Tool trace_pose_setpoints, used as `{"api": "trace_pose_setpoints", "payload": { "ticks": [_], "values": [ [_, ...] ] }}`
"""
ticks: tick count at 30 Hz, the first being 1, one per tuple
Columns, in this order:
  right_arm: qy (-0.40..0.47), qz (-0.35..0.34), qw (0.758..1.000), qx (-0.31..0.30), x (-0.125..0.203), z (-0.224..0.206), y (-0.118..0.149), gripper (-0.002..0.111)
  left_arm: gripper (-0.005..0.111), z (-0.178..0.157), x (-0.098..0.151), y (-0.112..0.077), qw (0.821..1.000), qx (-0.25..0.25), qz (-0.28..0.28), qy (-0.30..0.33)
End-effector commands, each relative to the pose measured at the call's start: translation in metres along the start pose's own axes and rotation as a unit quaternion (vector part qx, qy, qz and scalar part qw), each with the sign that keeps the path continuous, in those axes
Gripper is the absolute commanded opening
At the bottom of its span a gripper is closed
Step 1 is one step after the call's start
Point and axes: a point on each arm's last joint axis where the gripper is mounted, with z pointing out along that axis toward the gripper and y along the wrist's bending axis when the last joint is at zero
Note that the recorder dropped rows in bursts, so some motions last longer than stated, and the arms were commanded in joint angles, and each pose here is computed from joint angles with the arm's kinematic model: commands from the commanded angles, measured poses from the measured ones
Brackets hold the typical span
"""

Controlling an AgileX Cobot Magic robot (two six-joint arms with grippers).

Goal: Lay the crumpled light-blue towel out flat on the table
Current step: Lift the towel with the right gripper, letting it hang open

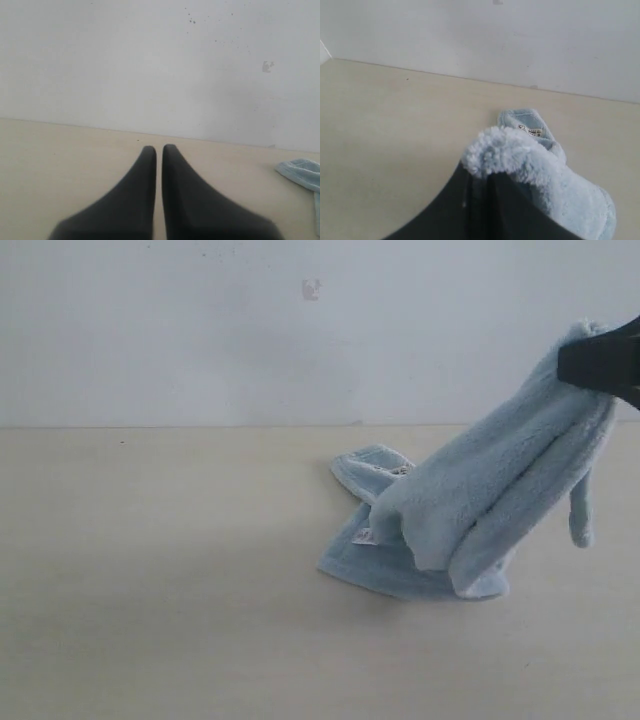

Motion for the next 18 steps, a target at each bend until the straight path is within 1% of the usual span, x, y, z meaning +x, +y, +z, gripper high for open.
{"api": "trace_pose_setpoints", "payload": {
  "ticks": [1, 6, 18],
  "values": [
    [0.027, 0.010, 1.000, 0.003, 0.018, 0.003, -0.002, 0.004, 0.004, 0.000, 0.001, 0.000, 1.000, -0.002, 0.002, -0.003],
    [0.035, 0.018, 0.999, 0.024, 0.032, 0.007, -0.008, 0.004, 0.004, 0.000, 0.001, 0.000, 1.000, -0.002, 0.002, -0.003],
    [0.040, 0.019, 0.999, 0.020, 0.034, 0.007, -0.007, 0.004, 0.004, 0.000, 0.001, 0.000, 1.000, -0.002, 0.002, -0.003]
  ]
}}
